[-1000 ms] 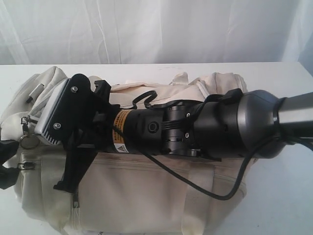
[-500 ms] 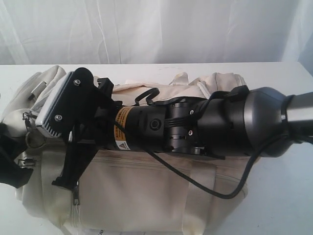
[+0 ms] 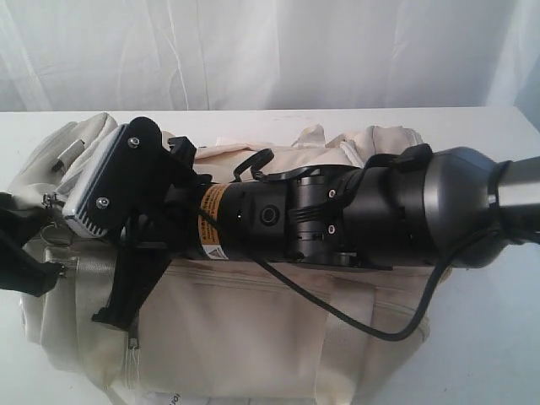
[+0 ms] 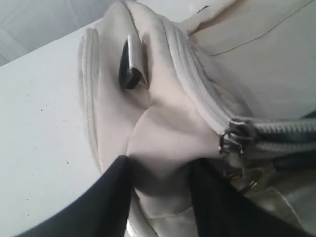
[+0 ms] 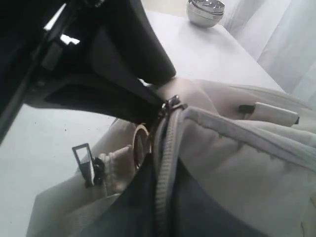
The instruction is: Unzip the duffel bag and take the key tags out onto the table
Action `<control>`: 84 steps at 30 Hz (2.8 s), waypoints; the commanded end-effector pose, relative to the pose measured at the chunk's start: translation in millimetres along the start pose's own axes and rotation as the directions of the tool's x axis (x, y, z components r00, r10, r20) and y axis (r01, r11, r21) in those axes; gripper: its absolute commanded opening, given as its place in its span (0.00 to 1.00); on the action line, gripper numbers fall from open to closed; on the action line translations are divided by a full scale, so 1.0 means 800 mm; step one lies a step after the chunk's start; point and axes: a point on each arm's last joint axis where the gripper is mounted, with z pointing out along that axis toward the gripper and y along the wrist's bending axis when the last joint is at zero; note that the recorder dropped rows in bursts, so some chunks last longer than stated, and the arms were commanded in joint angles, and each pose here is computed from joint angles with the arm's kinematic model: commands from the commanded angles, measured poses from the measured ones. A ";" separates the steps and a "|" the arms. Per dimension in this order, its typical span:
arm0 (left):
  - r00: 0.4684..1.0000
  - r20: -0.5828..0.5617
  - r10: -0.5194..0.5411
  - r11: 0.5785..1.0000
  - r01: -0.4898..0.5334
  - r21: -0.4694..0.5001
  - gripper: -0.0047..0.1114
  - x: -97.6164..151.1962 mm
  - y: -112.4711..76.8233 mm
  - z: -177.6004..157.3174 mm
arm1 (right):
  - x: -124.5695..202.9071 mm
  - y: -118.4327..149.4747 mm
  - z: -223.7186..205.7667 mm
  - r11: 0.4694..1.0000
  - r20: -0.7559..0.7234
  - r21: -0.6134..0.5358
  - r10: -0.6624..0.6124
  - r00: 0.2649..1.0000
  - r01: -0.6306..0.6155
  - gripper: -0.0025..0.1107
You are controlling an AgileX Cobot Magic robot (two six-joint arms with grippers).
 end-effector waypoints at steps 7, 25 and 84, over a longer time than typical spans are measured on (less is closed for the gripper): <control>0.999 0.036 0.006 0.999 -0.004 -0.041 0.35 -0.004 0.005 0.000 | -0.012 0.000 -0.006 1.000 0.048 -0.013 -0.015 0.999 0.016 0.02; 0.990 -0.085 0.114 0.992 -0.118 -0.037 0.34 0.007 -0.012 0.031 | -0.012 0.000 -0.006 1.000 0.048 -0.012 -0.014 0.999 0.014 0.02; 0.938 -0.070 -0.339 0.902 0.345 0.258 0.50 0.004 -0.007 -0.045 | -0.018 -0.002 -0.011 1.000 0.049 0.000 0.015 0.999 -0.015 0.02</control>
